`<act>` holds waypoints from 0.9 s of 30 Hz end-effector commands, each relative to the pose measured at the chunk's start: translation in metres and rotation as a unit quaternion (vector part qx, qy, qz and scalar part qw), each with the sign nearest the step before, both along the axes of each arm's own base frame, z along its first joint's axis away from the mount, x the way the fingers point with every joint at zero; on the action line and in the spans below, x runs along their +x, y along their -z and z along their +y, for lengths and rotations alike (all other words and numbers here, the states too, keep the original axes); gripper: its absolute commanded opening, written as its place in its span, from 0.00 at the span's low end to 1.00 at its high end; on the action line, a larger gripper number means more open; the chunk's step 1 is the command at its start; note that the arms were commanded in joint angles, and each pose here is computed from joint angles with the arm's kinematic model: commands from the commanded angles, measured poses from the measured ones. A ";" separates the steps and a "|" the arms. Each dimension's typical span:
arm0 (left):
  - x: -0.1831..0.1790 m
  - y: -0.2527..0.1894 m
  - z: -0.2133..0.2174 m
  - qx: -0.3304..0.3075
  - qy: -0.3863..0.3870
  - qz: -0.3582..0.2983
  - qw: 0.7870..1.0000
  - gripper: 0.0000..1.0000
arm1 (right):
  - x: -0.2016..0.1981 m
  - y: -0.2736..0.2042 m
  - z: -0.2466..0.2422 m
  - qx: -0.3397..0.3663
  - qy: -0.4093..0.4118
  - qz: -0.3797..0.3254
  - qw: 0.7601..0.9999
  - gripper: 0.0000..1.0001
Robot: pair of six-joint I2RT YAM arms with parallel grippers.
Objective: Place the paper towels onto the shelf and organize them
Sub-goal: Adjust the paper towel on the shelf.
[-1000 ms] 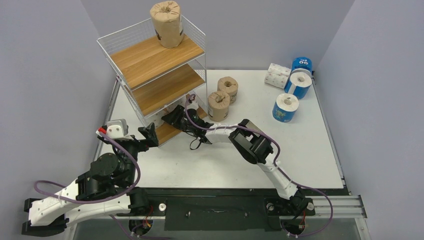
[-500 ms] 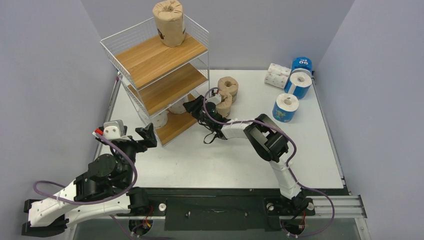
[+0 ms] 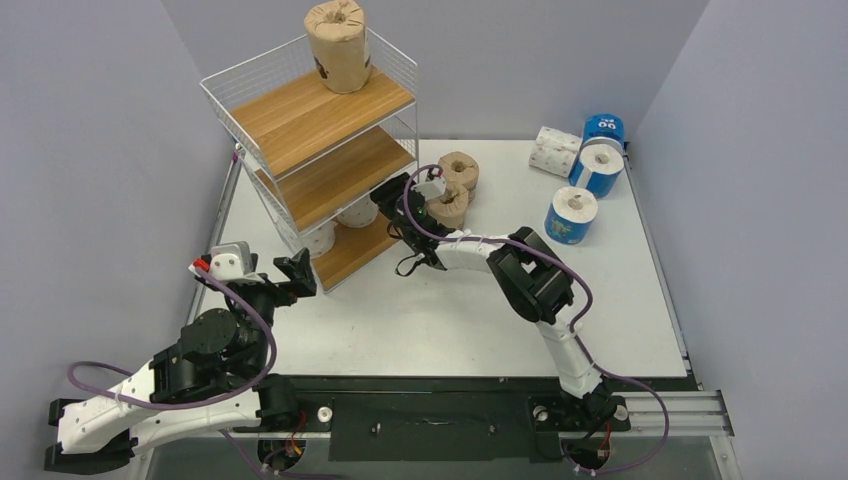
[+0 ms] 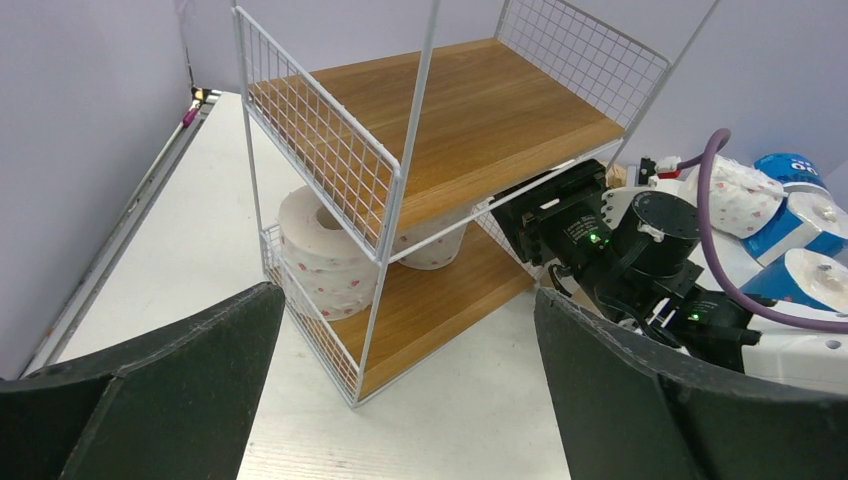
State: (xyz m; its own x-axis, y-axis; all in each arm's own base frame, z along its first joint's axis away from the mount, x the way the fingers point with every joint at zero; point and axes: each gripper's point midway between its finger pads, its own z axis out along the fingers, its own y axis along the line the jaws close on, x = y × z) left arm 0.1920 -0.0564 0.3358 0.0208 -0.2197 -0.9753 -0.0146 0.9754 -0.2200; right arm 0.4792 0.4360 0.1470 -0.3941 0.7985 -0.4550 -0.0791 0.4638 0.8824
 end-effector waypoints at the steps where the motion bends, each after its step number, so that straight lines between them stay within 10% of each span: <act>1: -0.001 -0.004 -0.003 -0.012 0.010 -0.003 1.000 0.96 | 0.013 0.002 0.002 0.017 0.037 0.003 0.999 0.42; 27: 0.001 -0.002 -0.013 -0.001 0.020 -0.002 1.000 0.96 | -0.014 0.030 0.052 0.025 -0.048 0.030 0.998 0.42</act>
State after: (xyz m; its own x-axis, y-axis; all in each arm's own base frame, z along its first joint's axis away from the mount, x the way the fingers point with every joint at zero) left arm 0.1926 -0.0628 0.3348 0.0143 -0.2158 -0.9763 0.0047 0.9764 -0.2157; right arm 0.4888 0.4627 0.1254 -0.4175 0.8184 -0.3947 -0.0407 0.4171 0.9079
